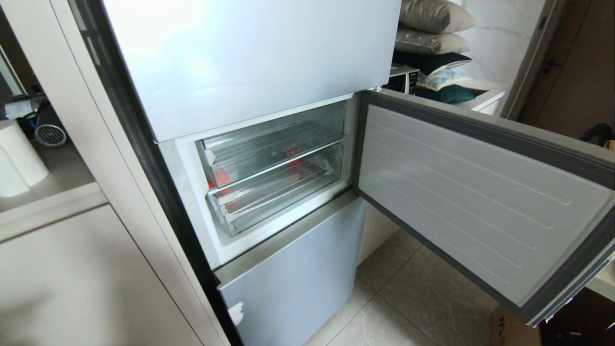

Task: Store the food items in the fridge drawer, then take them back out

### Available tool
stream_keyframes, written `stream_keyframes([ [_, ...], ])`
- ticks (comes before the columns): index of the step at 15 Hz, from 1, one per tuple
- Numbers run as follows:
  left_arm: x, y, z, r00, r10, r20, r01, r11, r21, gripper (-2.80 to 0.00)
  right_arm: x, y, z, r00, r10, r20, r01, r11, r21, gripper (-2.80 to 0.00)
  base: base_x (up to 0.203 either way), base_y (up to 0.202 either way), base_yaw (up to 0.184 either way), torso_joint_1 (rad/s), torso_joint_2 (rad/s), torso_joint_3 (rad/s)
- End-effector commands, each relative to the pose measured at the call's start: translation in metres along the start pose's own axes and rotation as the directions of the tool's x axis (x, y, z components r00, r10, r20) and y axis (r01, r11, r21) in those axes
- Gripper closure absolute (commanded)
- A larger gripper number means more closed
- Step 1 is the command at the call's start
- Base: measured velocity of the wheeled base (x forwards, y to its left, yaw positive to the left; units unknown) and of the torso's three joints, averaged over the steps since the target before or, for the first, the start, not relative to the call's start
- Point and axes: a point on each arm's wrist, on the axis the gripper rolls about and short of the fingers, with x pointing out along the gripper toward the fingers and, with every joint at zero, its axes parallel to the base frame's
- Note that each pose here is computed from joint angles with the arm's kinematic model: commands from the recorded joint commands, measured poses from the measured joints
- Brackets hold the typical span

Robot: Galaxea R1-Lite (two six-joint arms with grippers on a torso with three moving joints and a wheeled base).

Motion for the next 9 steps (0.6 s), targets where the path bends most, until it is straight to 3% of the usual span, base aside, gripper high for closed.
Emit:
stream_keyframes([
  [1,0.000,0.000,0.000,1.000,0.001,-0.001,-0.001,1.000,0.000,0.00,-0.003,0.000,0.008,1.000,0.004,0.026,-0.004,1.000,-0.012,0.00,0.000,0.000,0.000,0.000,0.00,0.000],
  [3,0.000,0.000,0.000,1.000,0.001,-0.002,-0.001,1.000,0.000,0.00,-0.003,-0.021,0.028,0.999,-0.011,0.045,0.012,0.999,-0.032,0.00,0.000,0.000,0.000,0.000,0.00,0.000],
  [5,0.000,0.000,0.000,1.000,0.001,-0.002,-0.001,1.000,0.000,0.00,-0.001,-0.044,0.047,0.997,-0.040,0.063,0.046,0.994,-0.101,0.00,0.000,0.000,0.000,0.000,0.00,0.000],
  [6,0.000,0.000,0.000,1.000,0.001,-0.001,-0.001,1.000,0.000,0.00,0.000,-0.056,0.054,0.993,-0.073,0.089,0.081,0.992,-0.092,0.00,0.000,0.000,0.000,0.000,0.00,0.000],
  [8,0.000,0.000,0.000,1.000,0.001,0.000,-0.001,1.000,0.000,0.00,0.002,-0.087,0.061,0.961,-0.210,0.177,0.200,0.977,0.073,0.00,0.000,0.000,0.000,0.000,0.00,0.000],
  [9,0.000,0.000,0.000,1.000,0.001,-0.002,-0.001,1.000,0.000,0.00,0.004,-0.106,0.057,0.923,-0.317,0.218,0.289,0.945,0.154,0.00,0.000,0.000,0.000,0.000,0.00,0.000],
])
